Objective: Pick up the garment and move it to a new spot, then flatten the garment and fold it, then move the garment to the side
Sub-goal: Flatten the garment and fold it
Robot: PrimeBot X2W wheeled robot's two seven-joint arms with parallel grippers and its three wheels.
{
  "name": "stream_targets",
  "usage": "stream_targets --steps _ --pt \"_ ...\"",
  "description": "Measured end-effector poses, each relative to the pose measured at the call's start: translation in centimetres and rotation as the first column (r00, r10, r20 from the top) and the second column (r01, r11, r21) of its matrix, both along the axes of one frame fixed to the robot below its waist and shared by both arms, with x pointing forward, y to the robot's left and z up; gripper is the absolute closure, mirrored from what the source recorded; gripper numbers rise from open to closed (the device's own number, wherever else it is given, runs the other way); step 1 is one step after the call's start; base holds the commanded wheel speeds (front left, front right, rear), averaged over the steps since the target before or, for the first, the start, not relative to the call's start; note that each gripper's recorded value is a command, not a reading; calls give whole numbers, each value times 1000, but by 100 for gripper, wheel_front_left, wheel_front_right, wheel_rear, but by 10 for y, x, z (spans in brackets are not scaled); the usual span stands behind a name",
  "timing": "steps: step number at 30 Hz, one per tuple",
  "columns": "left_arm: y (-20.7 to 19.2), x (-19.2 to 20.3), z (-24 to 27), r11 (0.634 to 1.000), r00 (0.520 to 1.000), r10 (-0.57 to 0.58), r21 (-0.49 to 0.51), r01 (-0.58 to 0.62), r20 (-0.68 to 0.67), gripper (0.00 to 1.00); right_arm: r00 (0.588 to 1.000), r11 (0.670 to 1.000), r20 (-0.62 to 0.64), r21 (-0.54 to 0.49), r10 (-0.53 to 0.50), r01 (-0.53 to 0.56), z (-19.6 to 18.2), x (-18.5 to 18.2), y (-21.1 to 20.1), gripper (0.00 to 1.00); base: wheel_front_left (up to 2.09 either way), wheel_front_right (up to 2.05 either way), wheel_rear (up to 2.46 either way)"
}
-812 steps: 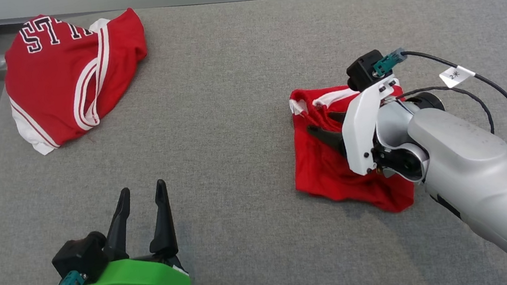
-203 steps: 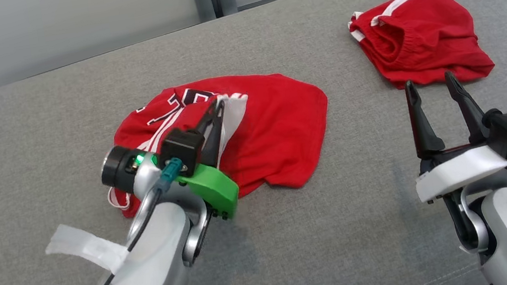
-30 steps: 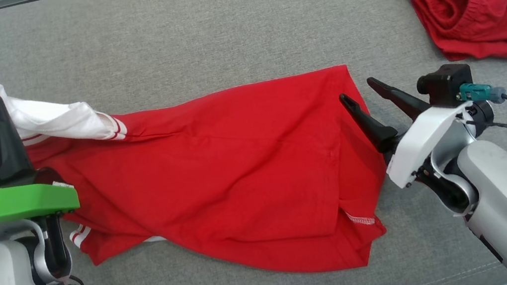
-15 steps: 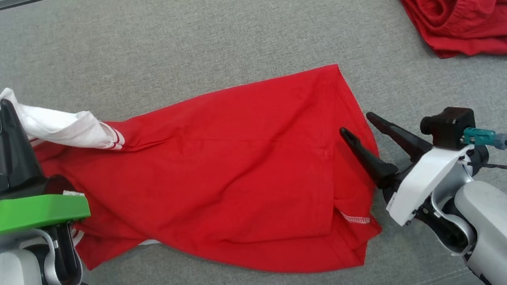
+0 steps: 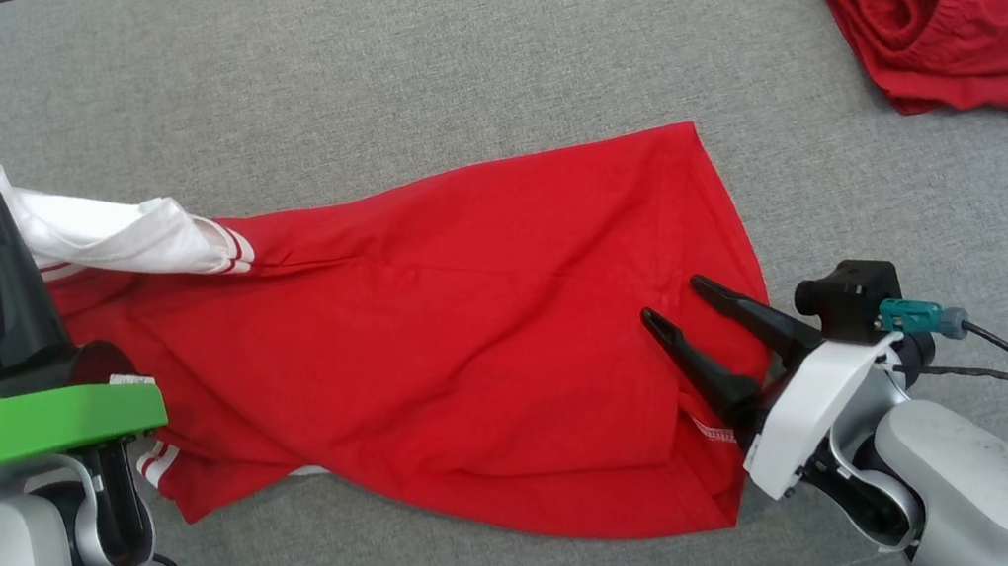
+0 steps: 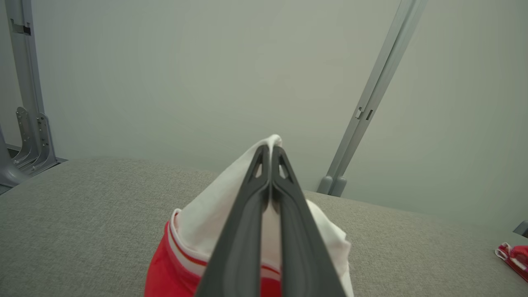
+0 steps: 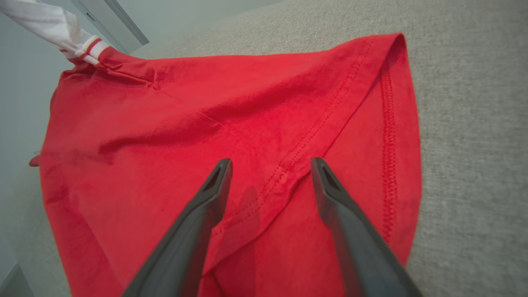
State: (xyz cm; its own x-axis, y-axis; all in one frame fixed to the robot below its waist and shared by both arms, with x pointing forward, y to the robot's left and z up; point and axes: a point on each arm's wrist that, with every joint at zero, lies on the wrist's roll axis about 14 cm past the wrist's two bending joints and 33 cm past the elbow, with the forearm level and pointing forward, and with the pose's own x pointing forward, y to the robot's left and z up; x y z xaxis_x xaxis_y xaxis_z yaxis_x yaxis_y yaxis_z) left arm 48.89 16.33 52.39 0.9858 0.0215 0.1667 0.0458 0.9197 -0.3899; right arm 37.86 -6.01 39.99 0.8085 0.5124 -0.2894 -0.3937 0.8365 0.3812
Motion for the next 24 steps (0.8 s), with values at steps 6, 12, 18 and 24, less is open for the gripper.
stream_targets --steps 6,12,18,24 --pt "2 -1 3 1000 1000 3 3 -3 13 100 1000 1000 -28 14 -7 7 -5 -4 0 4 0 0 0" --pt "5 -2 1 1000 1000 10 4 -10 8 100 998 1000 -64 25 -15 16 -12 -5 0 5 0 0 0" --pt "4 -5 1 1000 1000 1 6 -1 9 100 998 999 -64 29 -12 14 -11 6 2 13 0 0 0" --pt "9 -8 1 1000 1000 9 11 -9 8 100 996 999 -85 43 0 4 -13 12 7 54 0 0 0"
